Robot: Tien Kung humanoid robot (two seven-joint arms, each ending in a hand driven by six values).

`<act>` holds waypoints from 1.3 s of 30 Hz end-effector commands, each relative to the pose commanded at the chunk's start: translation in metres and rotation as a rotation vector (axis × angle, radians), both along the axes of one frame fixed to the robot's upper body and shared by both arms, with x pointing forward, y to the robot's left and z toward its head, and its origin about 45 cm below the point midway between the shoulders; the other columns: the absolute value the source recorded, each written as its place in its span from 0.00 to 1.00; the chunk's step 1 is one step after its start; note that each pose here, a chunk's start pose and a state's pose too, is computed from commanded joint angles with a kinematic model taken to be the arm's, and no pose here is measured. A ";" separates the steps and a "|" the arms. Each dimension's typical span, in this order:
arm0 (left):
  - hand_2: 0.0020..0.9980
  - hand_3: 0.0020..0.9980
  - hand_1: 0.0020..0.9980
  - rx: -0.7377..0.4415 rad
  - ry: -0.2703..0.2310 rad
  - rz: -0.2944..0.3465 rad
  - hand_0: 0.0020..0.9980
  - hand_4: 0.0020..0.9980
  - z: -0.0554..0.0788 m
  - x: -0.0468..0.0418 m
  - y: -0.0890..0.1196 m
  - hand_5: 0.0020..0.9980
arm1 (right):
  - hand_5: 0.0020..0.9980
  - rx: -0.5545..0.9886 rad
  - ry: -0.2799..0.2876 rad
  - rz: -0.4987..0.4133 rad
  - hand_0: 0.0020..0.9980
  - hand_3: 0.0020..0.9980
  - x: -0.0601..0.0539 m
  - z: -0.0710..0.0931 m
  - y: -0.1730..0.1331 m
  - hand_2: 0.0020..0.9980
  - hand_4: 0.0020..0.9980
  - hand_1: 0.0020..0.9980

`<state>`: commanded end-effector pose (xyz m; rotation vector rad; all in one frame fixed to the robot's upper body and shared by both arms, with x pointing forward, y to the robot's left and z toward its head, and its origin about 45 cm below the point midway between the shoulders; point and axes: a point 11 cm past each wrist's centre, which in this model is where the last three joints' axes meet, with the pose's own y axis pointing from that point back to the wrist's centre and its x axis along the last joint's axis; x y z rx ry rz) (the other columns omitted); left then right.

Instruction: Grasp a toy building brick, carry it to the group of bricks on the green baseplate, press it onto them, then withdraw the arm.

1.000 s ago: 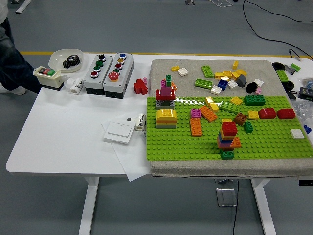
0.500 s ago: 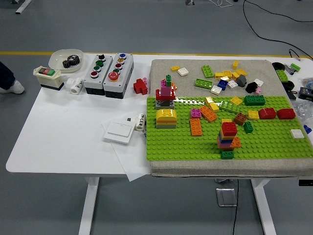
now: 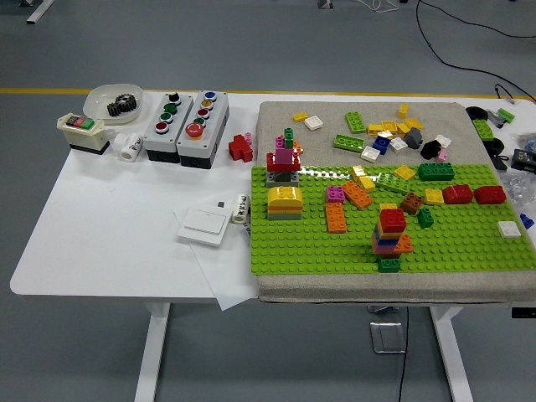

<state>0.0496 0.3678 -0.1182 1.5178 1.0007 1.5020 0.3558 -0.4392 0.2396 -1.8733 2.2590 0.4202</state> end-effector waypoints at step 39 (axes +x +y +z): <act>0.72 0.59 0.72 0.022 0.019 -0.027 0.74 0.64 0.003 0.0009 0.009 0.67 | 0.95 0.007 0.010 0.061 0.66 0.77 0.000 -0.007 0.010 0.72 1.00 0.65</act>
